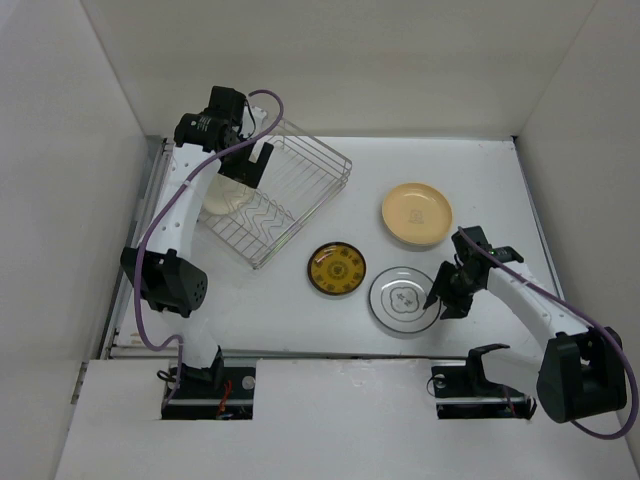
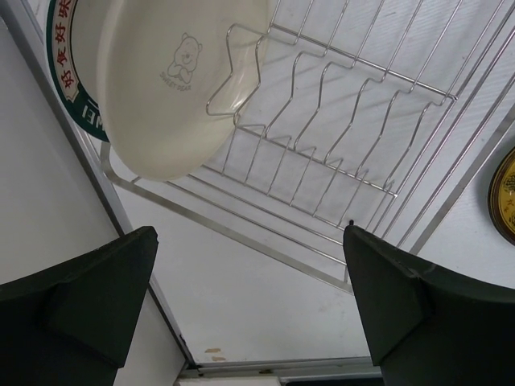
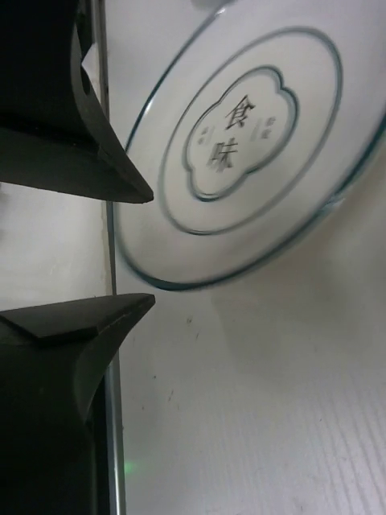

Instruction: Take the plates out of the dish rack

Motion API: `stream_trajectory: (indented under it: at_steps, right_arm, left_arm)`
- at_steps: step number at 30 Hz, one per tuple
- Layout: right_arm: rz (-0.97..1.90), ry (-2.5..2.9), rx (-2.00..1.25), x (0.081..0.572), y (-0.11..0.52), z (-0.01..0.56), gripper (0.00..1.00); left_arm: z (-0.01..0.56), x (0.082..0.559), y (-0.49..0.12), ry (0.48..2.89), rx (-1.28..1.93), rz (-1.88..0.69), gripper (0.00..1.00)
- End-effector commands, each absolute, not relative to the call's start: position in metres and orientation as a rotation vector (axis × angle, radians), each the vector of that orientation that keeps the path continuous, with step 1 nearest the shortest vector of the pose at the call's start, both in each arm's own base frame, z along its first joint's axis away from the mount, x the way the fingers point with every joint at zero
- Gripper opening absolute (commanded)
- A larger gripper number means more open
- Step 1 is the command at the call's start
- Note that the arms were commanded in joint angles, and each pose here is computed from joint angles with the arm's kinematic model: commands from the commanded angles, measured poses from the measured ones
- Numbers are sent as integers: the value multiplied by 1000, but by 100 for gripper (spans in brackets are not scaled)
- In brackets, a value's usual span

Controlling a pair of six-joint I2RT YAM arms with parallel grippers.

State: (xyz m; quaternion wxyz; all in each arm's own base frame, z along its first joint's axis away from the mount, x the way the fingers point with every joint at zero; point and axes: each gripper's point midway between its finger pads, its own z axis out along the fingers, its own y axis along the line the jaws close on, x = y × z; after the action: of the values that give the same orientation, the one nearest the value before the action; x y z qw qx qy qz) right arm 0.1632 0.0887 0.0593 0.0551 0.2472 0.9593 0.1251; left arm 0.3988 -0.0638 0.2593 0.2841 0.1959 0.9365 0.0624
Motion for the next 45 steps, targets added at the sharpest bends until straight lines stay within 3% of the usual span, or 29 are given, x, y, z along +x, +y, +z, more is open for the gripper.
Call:
stream_trajectory:
  at_steps: [1,7,15,21,30,33,36,40,45]
  right_arm:
    - [292,2895,841,161,79,51,56]
    - [276,2860,888,165,77,52,59]
    - [376,2566,795,221,78,142,63]
    - [426,2430,611,265,104,210,63]
    - [428,2495,448,291,150,196,65]
    - [458,2514,424,290,159,188,65]
    - [486,2526,403,287,166,182,65]
    - [482,2545,406,285,168,176,65]
    - [498,2540,401,286,170,178,65]
  left_arm:
    - [288,393,-55,2424,475,196,100]
    - [289,394,-49,2420,486,242,100]
    - [289,413,-25,2372,493,426,100]
    - [276,430,-29,2364,644,447,74]
    - [248,484,9,2398,543,688,67]
    - [234,490,14,2424,541,710,58]
    - [228,497,18,2420,525,748,38]
    - [227,503,26,2394,455,822,19]
    - [252,496,36,2343,368,883,14]
